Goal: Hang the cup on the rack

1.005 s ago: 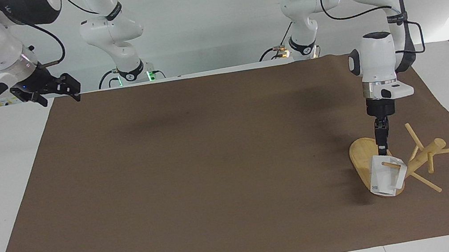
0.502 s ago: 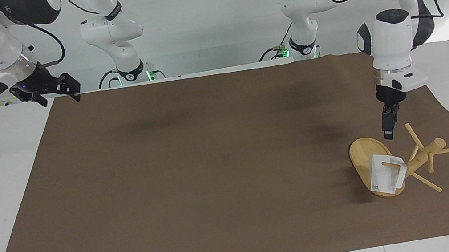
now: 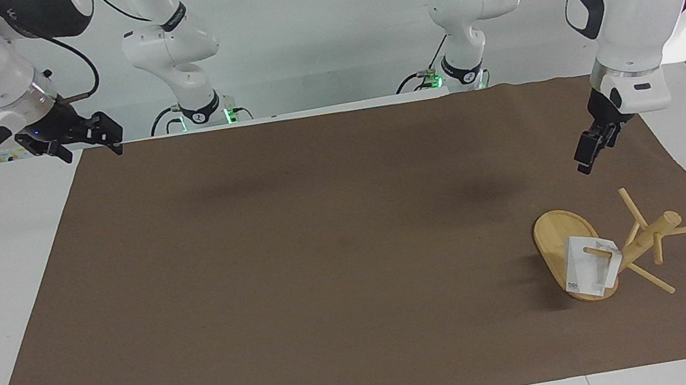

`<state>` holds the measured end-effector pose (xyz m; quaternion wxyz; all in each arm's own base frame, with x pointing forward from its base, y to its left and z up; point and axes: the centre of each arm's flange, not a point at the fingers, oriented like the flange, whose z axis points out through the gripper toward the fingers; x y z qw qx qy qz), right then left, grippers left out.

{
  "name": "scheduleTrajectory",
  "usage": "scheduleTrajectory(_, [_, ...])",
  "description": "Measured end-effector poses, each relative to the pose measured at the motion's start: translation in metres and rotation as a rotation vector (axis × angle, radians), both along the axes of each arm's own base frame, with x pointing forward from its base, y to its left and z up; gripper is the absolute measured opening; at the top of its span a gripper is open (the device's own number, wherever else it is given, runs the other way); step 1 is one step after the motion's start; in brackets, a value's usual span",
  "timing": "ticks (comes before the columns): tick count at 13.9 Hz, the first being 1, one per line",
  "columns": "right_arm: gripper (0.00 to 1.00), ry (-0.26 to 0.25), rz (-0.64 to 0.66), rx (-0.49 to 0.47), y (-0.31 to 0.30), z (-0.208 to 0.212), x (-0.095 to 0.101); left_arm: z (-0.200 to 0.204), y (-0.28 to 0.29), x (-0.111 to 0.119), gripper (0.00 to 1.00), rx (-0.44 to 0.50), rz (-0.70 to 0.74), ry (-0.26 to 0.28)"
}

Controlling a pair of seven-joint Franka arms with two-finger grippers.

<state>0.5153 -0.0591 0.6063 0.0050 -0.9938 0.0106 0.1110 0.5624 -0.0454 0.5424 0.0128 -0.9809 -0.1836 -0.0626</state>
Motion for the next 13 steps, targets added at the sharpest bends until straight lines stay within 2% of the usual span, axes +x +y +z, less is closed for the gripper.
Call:
scheduleTrajectory(4, [1.0, 0.0, 0.0, 0.0, 0.0, 0.0, 0.0, 0.046, 0.026, -0.009, 1.0, -0.026, -0.289, 0.118])
scheduleTrajectory(7, [1.0, 0.0, 0.0, 0.0, 0.0, 0.0, 0.0, 0.054, 0.055, -0.002, 1.0, -0.064, -0.338, 0.128])
scheduleTrajectory(13, [1.0, 0.0, 0.0, 0.0, 0.0, 0.0, 0.0, 0.052, 0.039, 0.007, 1.0, -0.037, -0.417, 0.151])
